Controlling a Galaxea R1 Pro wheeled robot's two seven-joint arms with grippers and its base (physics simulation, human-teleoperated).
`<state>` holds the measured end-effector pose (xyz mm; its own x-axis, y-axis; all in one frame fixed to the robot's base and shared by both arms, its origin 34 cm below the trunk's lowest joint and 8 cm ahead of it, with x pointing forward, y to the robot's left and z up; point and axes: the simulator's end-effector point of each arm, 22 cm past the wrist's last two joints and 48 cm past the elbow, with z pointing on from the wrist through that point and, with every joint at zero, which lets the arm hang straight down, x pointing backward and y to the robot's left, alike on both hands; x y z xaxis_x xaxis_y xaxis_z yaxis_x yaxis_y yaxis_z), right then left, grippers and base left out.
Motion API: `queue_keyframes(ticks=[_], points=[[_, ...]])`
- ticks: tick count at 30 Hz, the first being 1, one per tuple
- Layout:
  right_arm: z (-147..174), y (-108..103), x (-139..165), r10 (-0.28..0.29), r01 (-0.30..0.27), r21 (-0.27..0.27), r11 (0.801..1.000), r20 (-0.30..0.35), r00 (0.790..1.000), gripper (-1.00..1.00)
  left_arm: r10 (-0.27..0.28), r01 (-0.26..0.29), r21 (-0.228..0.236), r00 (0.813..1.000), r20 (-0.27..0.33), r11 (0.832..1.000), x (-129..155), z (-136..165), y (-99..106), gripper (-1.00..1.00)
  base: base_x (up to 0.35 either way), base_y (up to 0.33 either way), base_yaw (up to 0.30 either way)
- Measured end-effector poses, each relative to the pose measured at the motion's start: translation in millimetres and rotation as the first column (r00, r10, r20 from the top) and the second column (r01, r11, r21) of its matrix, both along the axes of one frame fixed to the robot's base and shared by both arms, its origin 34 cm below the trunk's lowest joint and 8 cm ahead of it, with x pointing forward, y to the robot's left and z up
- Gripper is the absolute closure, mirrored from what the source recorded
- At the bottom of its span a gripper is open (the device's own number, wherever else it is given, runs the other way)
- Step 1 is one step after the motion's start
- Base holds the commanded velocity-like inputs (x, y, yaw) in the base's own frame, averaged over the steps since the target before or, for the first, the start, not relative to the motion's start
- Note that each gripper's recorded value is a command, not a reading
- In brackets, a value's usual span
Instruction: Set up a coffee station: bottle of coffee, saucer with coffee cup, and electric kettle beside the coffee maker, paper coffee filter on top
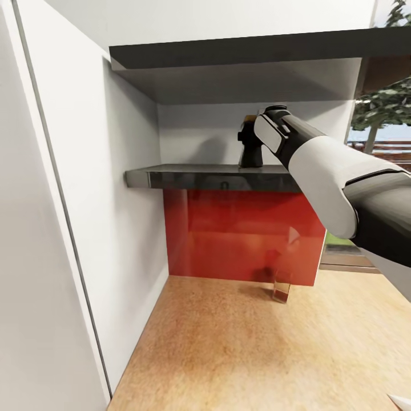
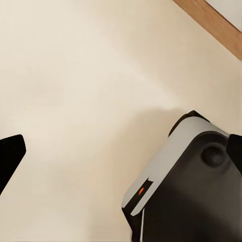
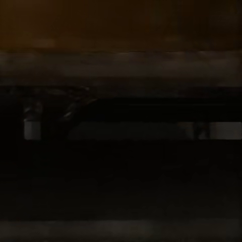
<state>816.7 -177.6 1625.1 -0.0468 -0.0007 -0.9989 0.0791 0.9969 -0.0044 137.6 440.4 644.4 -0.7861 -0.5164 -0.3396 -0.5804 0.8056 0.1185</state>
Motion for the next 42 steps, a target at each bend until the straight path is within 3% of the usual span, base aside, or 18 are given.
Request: queue_keyframes(ticks=[24, 28, 42], points=[[18, 2, -20, 0.004, -0.004, 0.01, 1.0, 0.022, 1.0, 1.0, 0.0, 0.0, -0.001, 0.999, 0.033, 1.0, 12, 1, 0, -1.0, 0.0, 0.0, 0.0], [17, -5, -19, -0.028, 0.029, -0.045, 0.999, 0.025, 0.999, 1.0, 0.0, 0.0, -0.001, 0.999, 0.033, 1.0, 12, 1, 0, -1.0, 0.0, 0.0, 0.0], [18, -6, -21, -0.031, 0.032, -0.054, 0.998, 0.024, 0.999, 1.0, 0.0, 0.0, -0.001, 0.999, 0.037, 1.0, 13, 1, 0, -1.0, 0.0, 0.0, 0.0]])
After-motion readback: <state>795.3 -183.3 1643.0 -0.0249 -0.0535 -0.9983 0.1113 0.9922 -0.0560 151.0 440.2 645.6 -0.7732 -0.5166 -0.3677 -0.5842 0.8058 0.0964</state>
